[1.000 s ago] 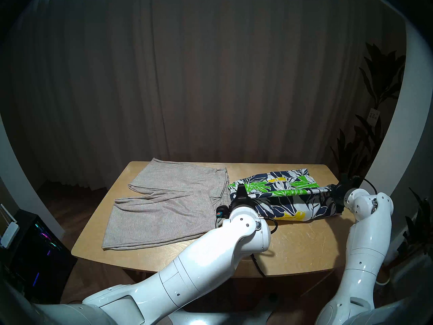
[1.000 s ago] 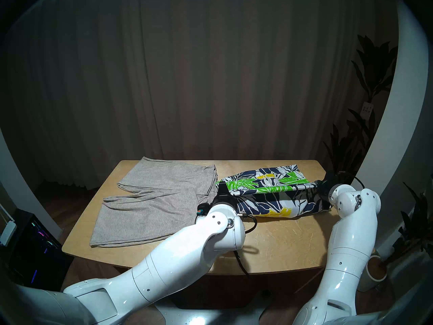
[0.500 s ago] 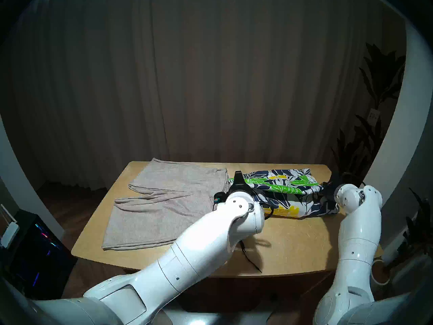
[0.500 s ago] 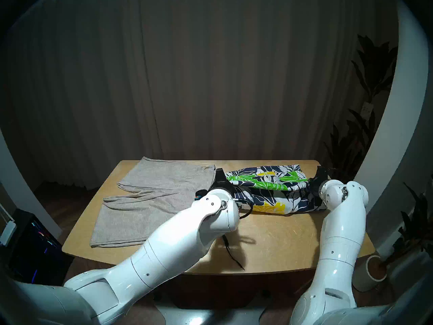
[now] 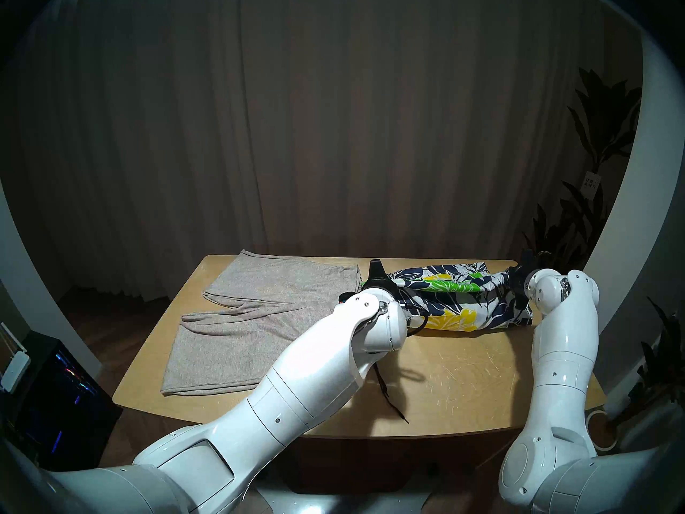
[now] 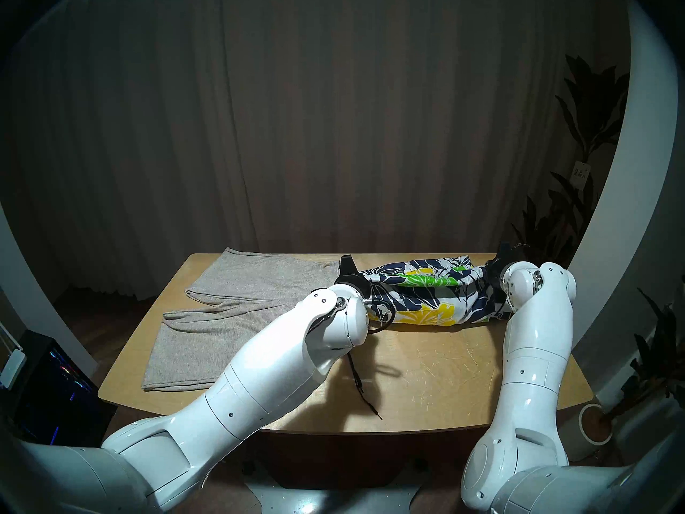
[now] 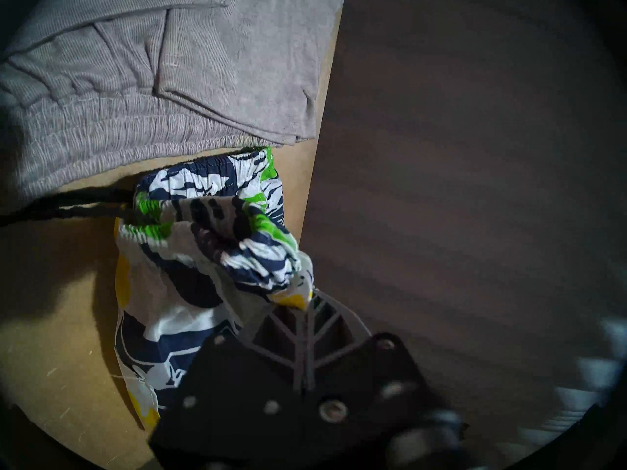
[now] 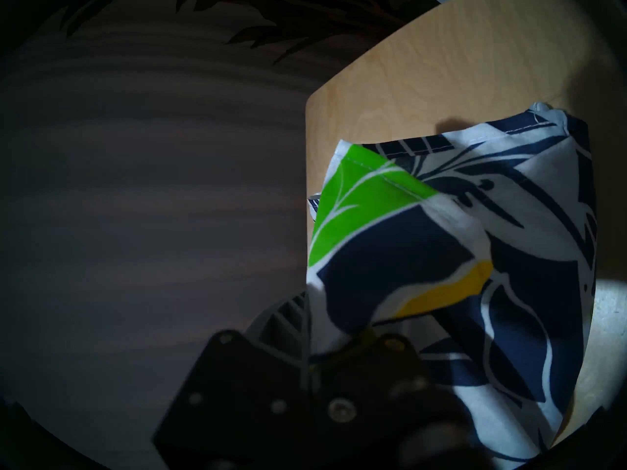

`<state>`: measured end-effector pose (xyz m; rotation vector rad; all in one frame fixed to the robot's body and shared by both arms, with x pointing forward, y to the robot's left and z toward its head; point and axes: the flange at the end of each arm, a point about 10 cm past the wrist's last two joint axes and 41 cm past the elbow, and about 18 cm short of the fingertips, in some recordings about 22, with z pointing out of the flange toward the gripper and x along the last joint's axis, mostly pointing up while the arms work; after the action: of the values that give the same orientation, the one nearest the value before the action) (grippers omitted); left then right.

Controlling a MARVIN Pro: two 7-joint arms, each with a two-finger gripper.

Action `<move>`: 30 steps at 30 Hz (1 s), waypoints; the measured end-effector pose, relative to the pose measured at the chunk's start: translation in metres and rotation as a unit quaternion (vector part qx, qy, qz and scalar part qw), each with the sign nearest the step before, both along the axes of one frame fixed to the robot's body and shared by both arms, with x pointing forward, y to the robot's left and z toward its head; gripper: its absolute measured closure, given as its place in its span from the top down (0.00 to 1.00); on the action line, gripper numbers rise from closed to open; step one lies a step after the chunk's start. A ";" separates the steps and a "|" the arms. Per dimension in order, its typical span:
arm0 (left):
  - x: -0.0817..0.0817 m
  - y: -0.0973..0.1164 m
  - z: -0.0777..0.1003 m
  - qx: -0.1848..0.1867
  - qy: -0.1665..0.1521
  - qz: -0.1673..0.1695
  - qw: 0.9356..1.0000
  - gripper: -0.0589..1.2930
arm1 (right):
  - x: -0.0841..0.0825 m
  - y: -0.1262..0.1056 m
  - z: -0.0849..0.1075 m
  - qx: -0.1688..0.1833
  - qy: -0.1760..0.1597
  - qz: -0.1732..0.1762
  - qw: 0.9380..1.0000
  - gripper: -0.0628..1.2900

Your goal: Fold pants twice and stack them

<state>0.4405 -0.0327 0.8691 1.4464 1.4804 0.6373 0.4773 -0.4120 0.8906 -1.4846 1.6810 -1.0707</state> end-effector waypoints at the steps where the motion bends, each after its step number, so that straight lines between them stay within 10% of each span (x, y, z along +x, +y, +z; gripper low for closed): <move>1: 0.003 0.003 -0.003 -0.004 0.004 0.004 1.000 0.02 | 0.003 0.000 0.000 0.000 0.000 0.000 1.000 0.02; 30: 0.056 0.035 -0.034 -0.118 0.004 0.039 0.992 0.02 | 0.072 0.025 -0.003 -0.008 0.004 0.010 1.000 0.02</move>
<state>0.4969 0.0018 0.8356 1.2157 1.5670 0.4855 0.5493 -0.3873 0.8878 -1.5143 1.6626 -1.0718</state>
